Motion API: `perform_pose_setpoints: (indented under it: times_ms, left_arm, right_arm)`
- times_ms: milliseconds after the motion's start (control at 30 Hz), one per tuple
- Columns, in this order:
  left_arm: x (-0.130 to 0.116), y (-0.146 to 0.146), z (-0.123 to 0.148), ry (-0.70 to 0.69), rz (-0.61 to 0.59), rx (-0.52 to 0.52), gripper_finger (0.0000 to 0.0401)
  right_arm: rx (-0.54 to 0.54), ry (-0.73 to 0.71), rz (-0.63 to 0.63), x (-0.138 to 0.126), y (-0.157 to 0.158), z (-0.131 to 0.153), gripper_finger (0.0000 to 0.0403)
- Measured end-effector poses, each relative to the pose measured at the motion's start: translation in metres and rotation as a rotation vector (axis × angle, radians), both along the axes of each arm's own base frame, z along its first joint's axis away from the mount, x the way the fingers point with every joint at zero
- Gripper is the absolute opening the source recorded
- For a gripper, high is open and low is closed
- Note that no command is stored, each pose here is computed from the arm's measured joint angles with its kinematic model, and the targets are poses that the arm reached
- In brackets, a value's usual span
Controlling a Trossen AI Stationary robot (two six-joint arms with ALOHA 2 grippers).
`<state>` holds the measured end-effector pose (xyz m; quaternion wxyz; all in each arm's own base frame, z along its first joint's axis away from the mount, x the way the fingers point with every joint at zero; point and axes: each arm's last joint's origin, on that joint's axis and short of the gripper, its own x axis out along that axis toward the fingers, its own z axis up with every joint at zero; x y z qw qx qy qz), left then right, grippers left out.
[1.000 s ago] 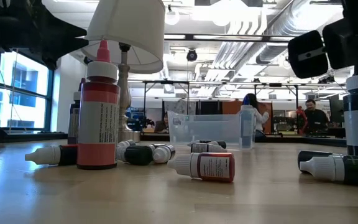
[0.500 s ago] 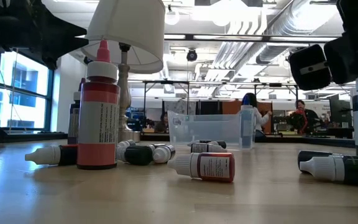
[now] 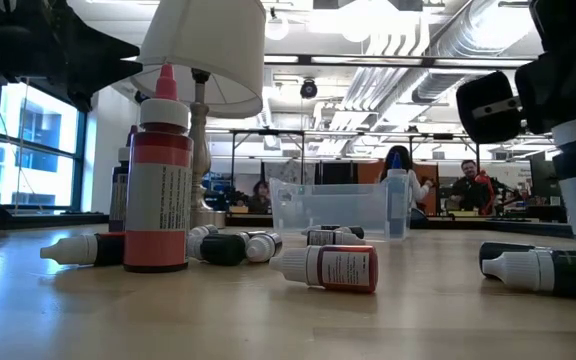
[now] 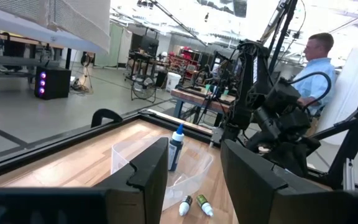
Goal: Pick & Place food coloring
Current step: Put the large black food coloring bottle into the transparent bin
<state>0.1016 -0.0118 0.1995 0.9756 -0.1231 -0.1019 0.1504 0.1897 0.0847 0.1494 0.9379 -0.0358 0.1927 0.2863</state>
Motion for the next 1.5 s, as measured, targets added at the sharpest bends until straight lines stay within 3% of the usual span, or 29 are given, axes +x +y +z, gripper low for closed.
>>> perform_pose_setpoints:
  times_ms: [133,233,367,467,533,600,733,933,1100,1500]
  left_arm:
    - [0.000,0.000,0.001,-0.006,0.000,-0.002,0.0147]
    - [0.000,0.000,0.002,-0.022,0.000,-0.005,0.0147]
    - [-0.001,0.000,0.003,-0.027,0.001,-0.005,0.0147]
    - [-0.001,0.000,0.003,-0.027,0.002,-0.004,0.0147]
    - [-0.001,0.000,0.003,-0.027,0.002,-0.004,0.0147]
    - [-0.001,0.000,0.003,-0.027,0.002,-0.004,0.0147]
    - [-0.001,0.000,0.003,-0.027,0.001,-0.004,0.0147]
    - [0.000,0.000,0.002,-0.019,0.001,-0.002,0.0147]
    - [0.000,0.000,0.002,-0.018,0.001,-0.002,0.0147]
    - [0.000,0.000,0.002,-0.017,0.001,-0.001,0.0147]
  right_arm:
    - [-0.028,-0.196,-0.012,0.005,0.000,0.013,0.0029]
    - [-0.119,-0.399,-0.082,0.008,-0.001,0.027,0.0026]
    - [-0.216,-0.608,-0.416,0.013,-0.016,0.048,0.0026]
    - [-0.251,-0.651,-0.721,0.015,-0.036,0.057,0.0026]
    - [-0.235,-0.635,-0.869,0.017,-0.051,0.058,0.0026]
    - [-0.187,-0.577,-0.941,0.020,-0.064,0.053,0.0026]
    - [-0.080,-0.414,-0.990,0.023,-0.084,0.037,0.0026]
    - [-0.059,-0.318,-1.099,0.022,-0.101,0.028,0.0026]
    - [0.023,-0.216,-1.118,0.021,-0.109,0.016,0.0026]
    - [-0.067,-0.113,-1.202,0.030,-0.113,-0.013,0.0029]
